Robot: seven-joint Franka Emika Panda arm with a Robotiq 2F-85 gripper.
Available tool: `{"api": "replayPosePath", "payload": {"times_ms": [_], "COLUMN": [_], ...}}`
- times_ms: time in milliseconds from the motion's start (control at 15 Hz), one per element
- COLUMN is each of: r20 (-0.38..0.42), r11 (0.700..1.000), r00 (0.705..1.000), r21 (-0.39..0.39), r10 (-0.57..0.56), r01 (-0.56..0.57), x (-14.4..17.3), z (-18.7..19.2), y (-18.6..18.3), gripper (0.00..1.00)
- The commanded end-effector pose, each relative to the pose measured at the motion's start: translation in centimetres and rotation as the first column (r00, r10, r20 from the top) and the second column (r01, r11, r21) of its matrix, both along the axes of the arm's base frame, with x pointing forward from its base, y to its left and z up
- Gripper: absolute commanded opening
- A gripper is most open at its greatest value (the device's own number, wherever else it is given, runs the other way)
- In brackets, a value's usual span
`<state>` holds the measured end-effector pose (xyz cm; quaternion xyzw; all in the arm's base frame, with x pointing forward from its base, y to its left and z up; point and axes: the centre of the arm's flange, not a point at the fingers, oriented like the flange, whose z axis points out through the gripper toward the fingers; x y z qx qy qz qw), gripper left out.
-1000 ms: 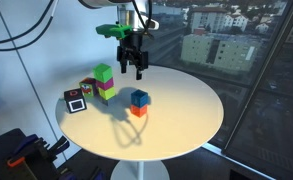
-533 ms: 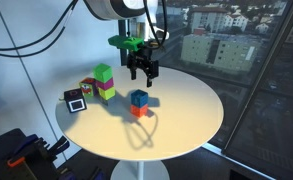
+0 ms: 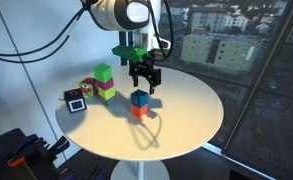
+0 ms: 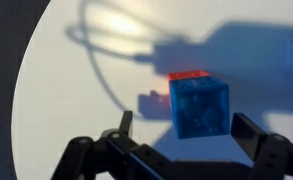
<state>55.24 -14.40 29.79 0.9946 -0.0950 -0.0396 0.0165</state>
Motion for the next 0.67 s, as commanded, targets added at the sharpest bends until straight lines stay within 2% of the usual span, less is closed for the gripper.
{"api": "replayPosePath", "payload": {"times_ms": [0,600], "r20": [0.007,0.017], "r11": [0.998,0.995], "r00": [0.998,0.995], "r21": [0.002,-0.004], "r10": [0.056,0.101], "r01": [-0.056,-0.101], "x": [0.3,0.2], "z": [-0.4,-0.9], "y": [0.0,1.7], "gripper": [1.00,1.00]}}
